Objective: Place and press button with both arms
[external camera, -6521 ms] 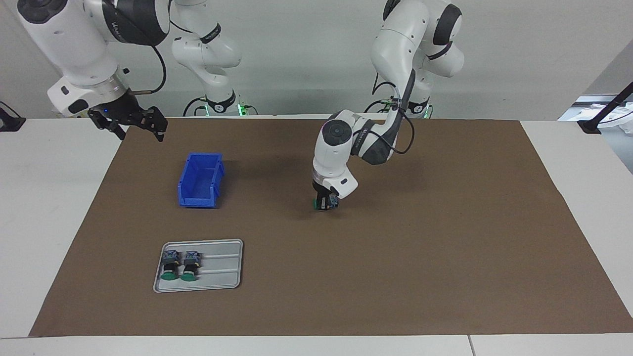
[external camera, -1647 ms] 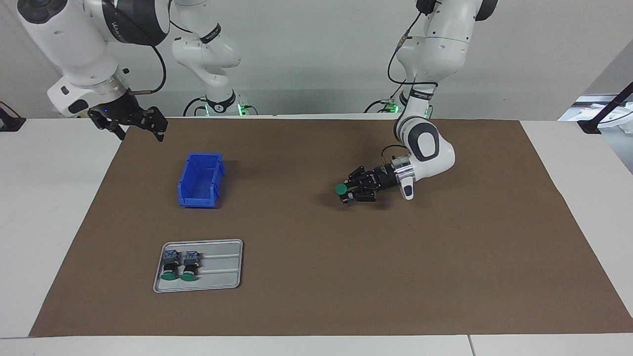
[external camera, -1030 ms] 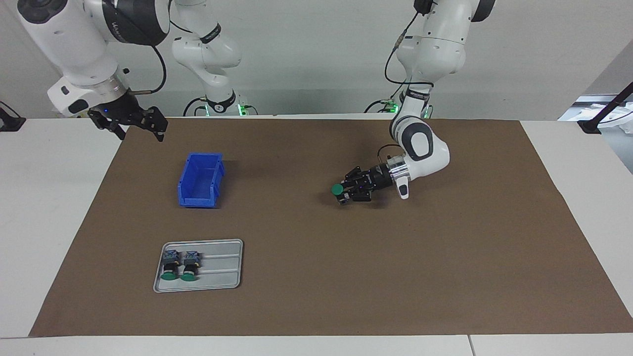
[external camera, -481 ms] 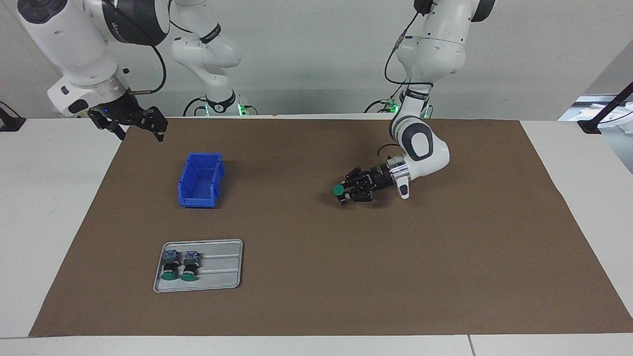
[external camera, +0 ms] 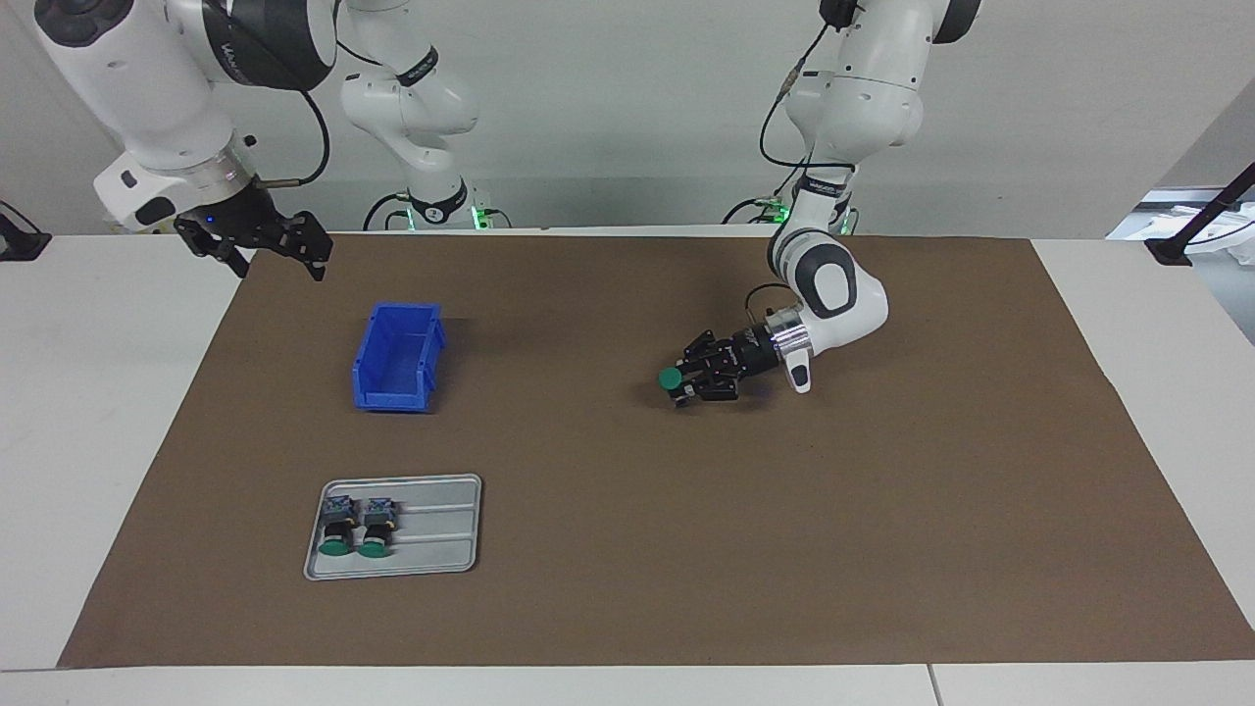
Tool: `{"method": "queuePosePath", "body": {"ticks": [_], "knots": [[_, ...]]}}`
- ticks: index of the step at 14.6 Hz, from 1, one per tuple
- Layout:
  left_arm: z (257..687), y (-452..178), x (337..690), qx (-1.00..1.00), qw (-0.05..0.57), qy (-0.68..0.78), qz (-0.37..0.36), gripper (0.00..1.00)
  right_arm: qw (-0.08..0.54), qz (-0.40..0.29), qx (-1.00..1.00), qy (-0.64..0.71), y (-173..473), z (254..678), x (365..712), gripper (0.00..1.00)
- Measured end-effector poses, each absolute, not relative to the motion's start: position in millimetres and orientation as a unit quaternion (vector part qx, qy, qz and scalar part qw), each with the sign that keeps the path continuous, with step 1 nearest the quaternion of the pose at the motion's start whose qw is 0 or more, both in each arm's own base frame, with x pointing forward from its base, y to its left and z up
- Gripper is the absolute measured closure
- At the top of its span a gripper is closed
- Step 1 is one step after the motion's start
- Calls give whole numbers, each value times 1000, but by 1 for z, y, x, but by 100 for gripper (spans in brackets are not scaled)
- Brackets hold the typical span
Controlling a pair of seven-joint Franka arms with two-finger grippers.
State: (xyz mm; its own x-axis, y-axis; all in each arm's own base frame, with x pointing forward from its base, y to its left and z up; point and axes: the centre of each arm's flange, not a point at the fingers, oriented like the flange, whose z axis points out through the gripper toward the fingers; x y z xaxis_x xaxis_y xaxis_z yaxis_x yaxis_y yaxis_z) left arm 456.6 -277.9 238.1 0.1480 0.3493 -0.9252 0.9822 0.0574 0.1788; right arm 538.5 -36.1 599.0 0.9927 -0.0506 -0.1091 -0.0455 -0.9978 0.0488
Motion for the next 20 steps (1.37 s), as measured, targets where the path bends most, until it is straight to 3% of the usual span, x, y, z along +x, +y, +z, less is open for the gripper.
{"method": "queuePosePath", "body": {"ticks": [13, 17, 20], "knots": [[237, -278, 457, 597, 465, 562, -334, 66, 23, -55, 998, -24, -36, 599, 539, 1], [237, -277, 457, 596, 465, 563, -333, 58, 23, -55, 998, -24, -36, 599, 539, 1], [237, -276, 457, 596, 465, 565, -331, 32, 23, -55, 998, -24, -36, 599, 539, 1]]}}
